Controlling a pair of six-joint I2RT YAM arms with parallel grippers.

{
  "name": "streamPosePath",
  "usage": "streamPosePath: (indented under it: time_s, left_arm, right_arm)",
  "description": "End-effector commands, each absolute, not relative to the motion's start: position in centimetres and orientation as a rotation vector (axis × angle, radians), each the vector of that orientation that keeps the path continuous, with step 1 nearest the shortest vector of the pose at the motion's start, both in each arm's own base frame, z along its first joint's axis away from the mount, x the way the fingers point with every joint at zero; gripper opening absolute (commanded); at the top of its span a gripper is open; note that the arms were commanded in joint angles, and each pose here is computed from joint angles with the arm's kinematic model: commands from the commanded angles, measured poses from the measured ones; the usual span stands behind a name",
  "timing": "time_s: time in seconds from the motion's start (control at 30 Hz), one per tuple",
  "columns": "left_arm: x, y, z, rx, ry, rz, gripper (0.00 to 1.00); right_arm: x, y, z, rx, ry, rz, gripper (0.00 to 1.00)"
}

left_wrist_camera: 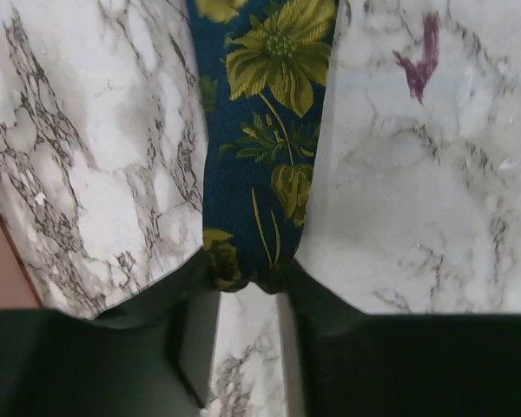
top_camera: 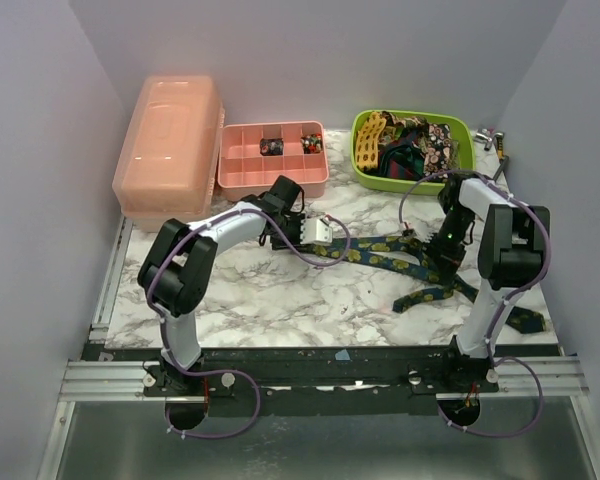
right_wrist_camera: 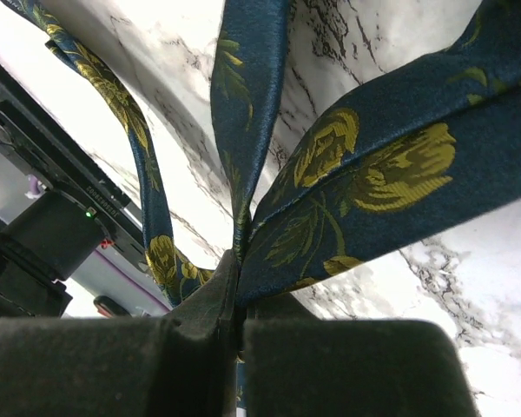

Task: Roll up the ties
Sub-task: Flatten out the tie at the center of the board.

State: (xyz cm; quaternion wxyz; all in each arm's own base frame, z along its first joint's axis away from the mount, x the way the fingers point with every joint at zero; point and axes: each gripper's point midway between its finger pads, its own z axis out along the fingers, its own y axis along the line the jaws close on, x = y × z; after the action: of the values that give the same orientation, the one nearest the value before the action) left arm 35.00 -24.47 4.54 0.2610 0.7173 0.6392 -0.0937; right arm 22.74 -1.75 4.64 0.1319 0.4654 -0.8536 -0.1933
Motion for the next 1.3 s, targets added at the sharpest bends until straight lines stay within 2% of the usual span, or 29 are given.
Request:
streamPosePath:
  time_s: [0.0, 0.07, 0.2, 0.27, 0.4, 0.43, 0.5, 0.57, 0.6, 0.63, 0.7, 0.73, 0.77, 0.8, 0.9, 0.97, 1.07, 1.1, 1.27]
  left_arm:
    - [33.6, -21.9, 5.4, 2.011, 1.805, -0.183, 0.19]
    - [31.1, -20.4, 7.5, 2.038, 1.842, -0.214, 0.11]
    - [27.4, -16.9, 13.7, 2.032, 1.836, -0.187, 0.00]
    - [26.2, -14.2, 15.0, 2.074, 1.866, -0.152, 0.00]
    - [25.5, -10.1, 13.8, 2.173, 1.962, -0.083, 0.00]
    - [25.9, -9.8, 13.3, 2.169, 1.980, -0.072, 0.00]
    - [26.9, -9.3, 12.0, 2.148, 2.039, -0.055, 0.00]
    - [28.0, -9.0, 10.6, 2.114, 2.106, -0.061, 0.00]
    - [28.5, -8.8, 10.0, 2.095, 2.124, -0.056, 0.01]
    - [29.1, -8.7, 9.2, 2.085, 2.131, -0.038, 0.04]
    - [30.0, -8.5, 8.2, 2.056, 2.139, 0.001, 0.11]
    - [30.2, -8.5, 7.9, 2.049, 2.141, 0.003, 0.16]
    - [30.4, -8.5, 7.6, 2.035, 2.150, 0.007, 0.27]
    - [30.7, -8.6, 7.4, 2.019, 2.160, 0.011, 0.36]
    - [31.1, -9.2, 7.5, 1.961, 2.184, -0.015, 0.52]
    - [31.5, -9.7, 8.0, 1.907, 2.191, -0.032, 0.66]
    - [32.0, -10.6, 8.9, 1.832, 2.180, -0.062, 0.73]
    - [32.0, -10.8, 9.2, 1.810, 2.181, -0.072, 0.83]
    - [31.7, -11.9, 10.0, 1.715, 2.211, -0.155, 0.87]
  right_arm:
    - [23.2, -1.7, 4.8, 1.386, -2.444, -0.562, 0.00]
    - [23.0, -0.4, 5.3, 1.432, -2.440, -0.576, 0.00]
    - [21.3, 4.8, 6.6, 1.595, -2.365, -0.630, 0.00]
    - [20.9, 6.5, 6.5, 1.612, -2.335, -0.671, 0.00]
    - [22.0, 6.3, 4.0, 1.600, -2.251, -0.678, 0.01]
    - [23.2, 6.4, 3.2, 1.591, -2.268, -0.658, 0.04]
    - [26.5, 7.2, 2.3, 1.574, -2.341, -0.625, 0.22]
    - [30.1, 7.8, 2.6, 1.553, -2.437, -0.568, 0.32]
    - [31.8, 7.9, 3.2, 1.555, -2.491, -0.533, 0.41]
    - [33.1, 7.8, 3.9, 1.547, -2.545, -0.495, 0.53]
    - [34.5, 7.2, 5.6, 1.525, -2.622, -0.455, 0.68]
    - [34.6, 6.9, 6.5, 1.508, -2.650, -0.449, 0.75]
    - [34.3, 6.5, 7.2, 1.486, -2.667, -0.454, 0.76]
    - [33.7, 6.4, 7.9, 1.459, -2.690, -0.468, 0.76]
    - [30.5, 6.7, 9.5, 1.421, -2.707, -0.539, 0.73]
    - [28.2, 7.6, 10.1, 1.376, -2.713, -0.637, 0.69]
    - [25.4, 10.2, 10.9, 1.470, -2.693, -0.789, 0.68]
    - [24.8, 11.4, 10.9, 1.504, -2.683, -0.822, 0.67]
    - [23.7, 16.7, 9.8, 1.690, -2.614, -0.843, 0.56]
